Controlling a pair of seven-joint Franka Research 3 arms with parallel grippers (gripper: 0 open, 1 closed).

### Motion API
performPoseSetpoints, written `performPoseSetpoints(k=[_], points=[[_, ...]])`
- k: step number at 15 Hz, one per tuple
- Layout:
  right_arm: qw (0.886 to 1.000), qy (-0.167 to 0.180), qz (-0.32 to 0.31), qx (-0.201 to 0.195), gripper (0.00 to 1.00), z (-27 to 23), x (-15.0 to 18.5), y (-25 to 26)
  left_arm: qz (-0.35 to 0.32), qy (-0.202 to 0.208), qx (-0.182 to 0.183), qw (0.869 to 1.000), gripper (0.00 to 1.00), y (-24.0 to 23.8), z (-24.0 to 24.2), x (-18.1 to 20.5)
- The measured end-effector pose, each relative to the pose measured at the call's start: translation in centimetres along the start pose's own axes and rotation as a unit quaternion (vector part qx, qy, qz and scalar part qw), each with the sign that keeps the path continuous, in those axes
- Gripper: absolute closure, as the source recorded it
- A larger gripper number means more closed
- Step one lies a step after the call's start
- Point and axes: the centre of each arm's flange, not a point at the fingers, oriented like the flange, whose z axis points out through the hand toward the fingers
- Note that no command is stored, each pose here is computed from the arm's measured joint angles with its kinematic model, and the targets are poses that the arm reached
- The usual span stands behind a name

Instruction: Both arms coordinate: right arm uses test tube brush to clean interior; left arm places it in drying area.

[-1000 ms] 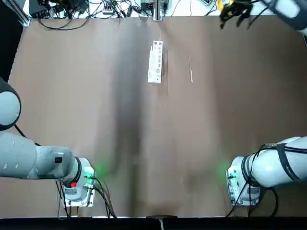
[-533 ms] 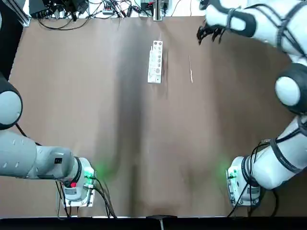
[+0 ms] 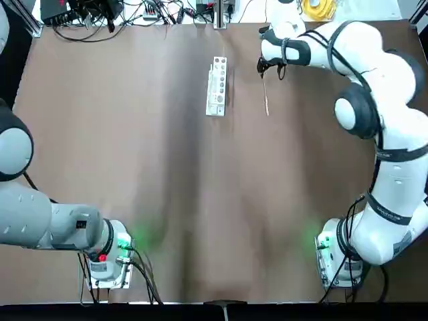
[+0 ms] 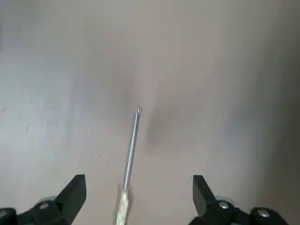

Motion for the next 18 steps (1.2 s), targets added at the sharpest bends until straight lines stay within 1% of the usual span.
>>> performPoseSetpoints(k=[3, 4, 5, 7, 8, 9, 10, 11, 12, 14, 16, 17, 18], points=[[1.0, 0.001, 0.002, -0.003, 0.0, 2.0, 1.4, -0.5, -0.001, 0.001, -0.001, 1.0, 0.0, -0.3, 0.0, 0.0], [1.0, 0.0, 0.005, -0.001, 0.02, 2.7, 1.8, -0.6, 0.001, 0.001, -0.001, 1.0, 0.0, -0.3, 0.0, 0.0], [1.0, -0.006, 0.015, 0.008, 0.04, 4.1, 2.2, -0.8, 0.004, -0.002, -0.001, 1.0, 0.0, -0.1, 0.3, 0.3], [0.999, -0.015, 0.029, 0.023, 0.07, 5.4, 2.3, -0.8, 0.009, -0.008, -0.001, 1.0, 0.0, 0.4, 0.8, 0.6], [0.999, -0.021, 0.037, 0.031, 0.15, 6.0, 2.2, -0.8, 0.011, -0.009, -0.001, 1.0, 0.0, 0.6, 1.0, 0.7], [0.998, -0.027, 0.041, 0.037, 0.19, 6.5, 2.1, -0.7, 0.012, -0.01, -0.001, 1.0, 0.0, 0.7, 1.1, 0.8], [0.998, -0.032, 0.043, 0.041, 0.19, 6.9, 2.1, -0.5, 0.011, -0.01, -0.001, 1.0, 0.0, 0.6, 1.1, 0.8], [0.997, -0.038, 0.046, 0.043, 0.27, 7.1, 2.0, -0.2, 0.009, -0.01, -0.002, 1.0, 0.0, 0.4, 1.1, 0.8], [0.997, -0.041, 0.048, 0.043, 0.37, 6.9, 2.1, 0.1, 0.008, -0.01, -0.002, 1.0, 0.0, 0.3, 1.1, 0.8], [0.997, -0.046, 0.048, 0.046, 0.41, 6.9, 2.1, 0.2, 0.008, -0.01, -0.002, 1.0, 0.0, 0.3, 1.0, 0.8], [0.997, -0.047, 0.048, 0.048, 0.6, 6.8, 2.1, 0.1, 0.008, -0.01, -0.002, 1.0, 0.0, 0.3, 1.0, 0.8], [0.997, -0.047, 0.047, 0.048, 0.63, 6.8, 2.1, -0.1, 0.008, -0.01, -0.002, 1.0, 0.0, 0.3, 1.0, 0.8], [0.997, -0.047, 0.047, 0.048, 0.64, 6.8, 2.1, -0.1, 0.008, -0.01, -0.002, 1.0, 0.0, 0.3, 1.0, 0.8]])
